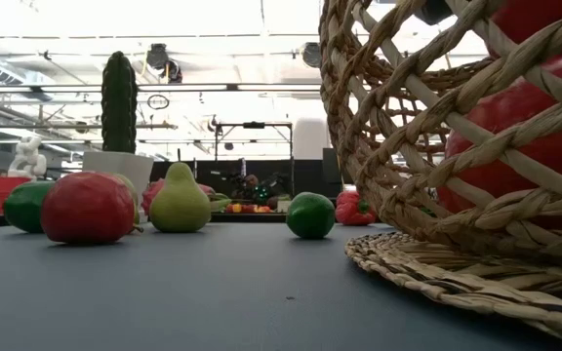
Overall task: Build produce basket
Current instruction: Put the red apple into the brown basket
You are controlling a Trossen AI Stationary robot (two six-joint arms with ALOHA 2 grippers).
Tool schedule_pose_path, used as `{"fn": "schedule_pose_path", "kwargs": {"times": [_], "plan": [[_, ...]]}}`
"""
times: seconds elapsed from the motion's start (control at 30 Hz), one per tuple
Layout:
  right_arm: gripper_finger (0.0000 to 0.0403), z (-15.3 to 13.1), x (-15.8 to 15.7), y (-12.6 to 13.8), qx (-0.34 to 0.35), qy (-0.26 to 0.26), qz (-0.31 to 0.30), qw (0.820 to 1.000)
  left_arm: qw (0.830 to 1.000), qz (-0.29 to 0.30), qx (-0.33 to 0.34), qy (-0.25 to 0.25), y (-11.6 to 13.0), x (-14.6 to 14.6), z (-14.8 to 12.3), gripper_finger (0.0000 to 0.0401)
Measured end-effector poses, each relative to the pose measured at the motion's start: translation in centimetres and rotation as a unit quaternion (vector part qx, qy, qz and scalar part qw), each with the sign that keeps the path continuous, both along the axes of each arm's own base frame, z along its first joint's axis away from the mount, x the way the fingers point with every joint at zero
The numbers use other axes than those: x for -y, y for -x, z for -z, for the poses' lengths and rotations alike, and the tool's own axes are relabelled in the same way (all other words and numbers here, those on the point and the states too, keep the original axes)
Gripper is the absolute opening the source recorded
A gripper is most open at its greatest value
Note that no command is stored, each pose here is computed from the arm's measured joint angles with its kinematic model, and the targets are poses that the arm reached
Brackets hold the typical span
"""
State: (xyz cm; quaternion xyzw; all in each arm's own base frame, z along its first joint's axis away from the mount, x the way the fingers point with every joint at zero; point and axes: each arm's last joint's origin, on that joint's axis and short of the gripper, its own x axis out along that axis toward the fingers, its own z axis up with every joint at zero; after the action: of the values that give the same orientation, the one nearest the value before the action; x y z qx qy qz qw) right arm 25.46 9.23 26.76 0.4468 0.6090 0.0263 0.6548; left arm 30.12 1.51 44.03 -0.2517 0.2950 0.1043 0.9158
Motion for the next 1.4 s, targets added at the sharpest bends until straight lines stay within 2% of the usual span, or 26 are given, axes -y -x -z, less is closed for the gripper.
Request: {"fn": "schedule_pose_path", "kwargs": {"times": [0.3, 0.47, 0.67, 0.8, 0.9, 1.17, 1.27, 1.33, 1.4], "plan": [[0.04, 0.2, 0.1, 0.4, -0.004, 0.014, -0.03, 0.999, 1.0, 0.0, 0.0, -0.001, 0.0, -0.1, 0.0, 0.0399], [0.04, 0.3, 0.4, 0.0, 0.038, 0.073, -0.024, 0.996, 1.0, 0.0, 0.0, -0.001, 0.0, -0.1, 0.0, 0.0399], [0.0382, -0.5, -0.1, -1.0, 0.128, 0.054, -0.068, 0.988, 1.0, 0.001, 0.0, -0.002, 0.0, -0.1, 0.0, 0.0399], [0.0376, -0.7, -0.5, -1.3, 0.175, 0.07, -0.09, 0.978, 1.0, 0.003, 0.0, -0.005, 0.0, -0.1, 0.0, 0.0399], [0.0394, -0.7, -0.8, -1.1, 0.18, 0.077, -0.112, 0.974, 1.0, 0.003, 0.0, -0.005, 0.0, -0.1, 0.0, 0.0399], [0.0397, -0.4, -1.2, -0.6, 0.191, 0.109, -0.157, 0.963, 1.0, 0.0, -0.001, -0.006, 0.0, -0.1, 0.0, 0.0399], [0.0399, 0.0, -1.3, 0.0, 0.188, 0.143, -0.206, 0.95, 1.0, -0.001, 0.0, -0.006, 0.0, -0.1, 0.0, 0.0399], [0.0397, 0.2, -1.5, 0.4, 0.206, 0.187, -0.266, 0.923, 1.0, -0.001, 0.0, -0.006, 0.0, -0.1, 0.0, 0.0399], [0.0397, 0.2, -2.1, 0.9, 0.239, 0.226, -0.342, 0.88, 1.0, -0.002, 0.0, -0.006, 0.0, -0.1, 0.0, 0.0399]]}}
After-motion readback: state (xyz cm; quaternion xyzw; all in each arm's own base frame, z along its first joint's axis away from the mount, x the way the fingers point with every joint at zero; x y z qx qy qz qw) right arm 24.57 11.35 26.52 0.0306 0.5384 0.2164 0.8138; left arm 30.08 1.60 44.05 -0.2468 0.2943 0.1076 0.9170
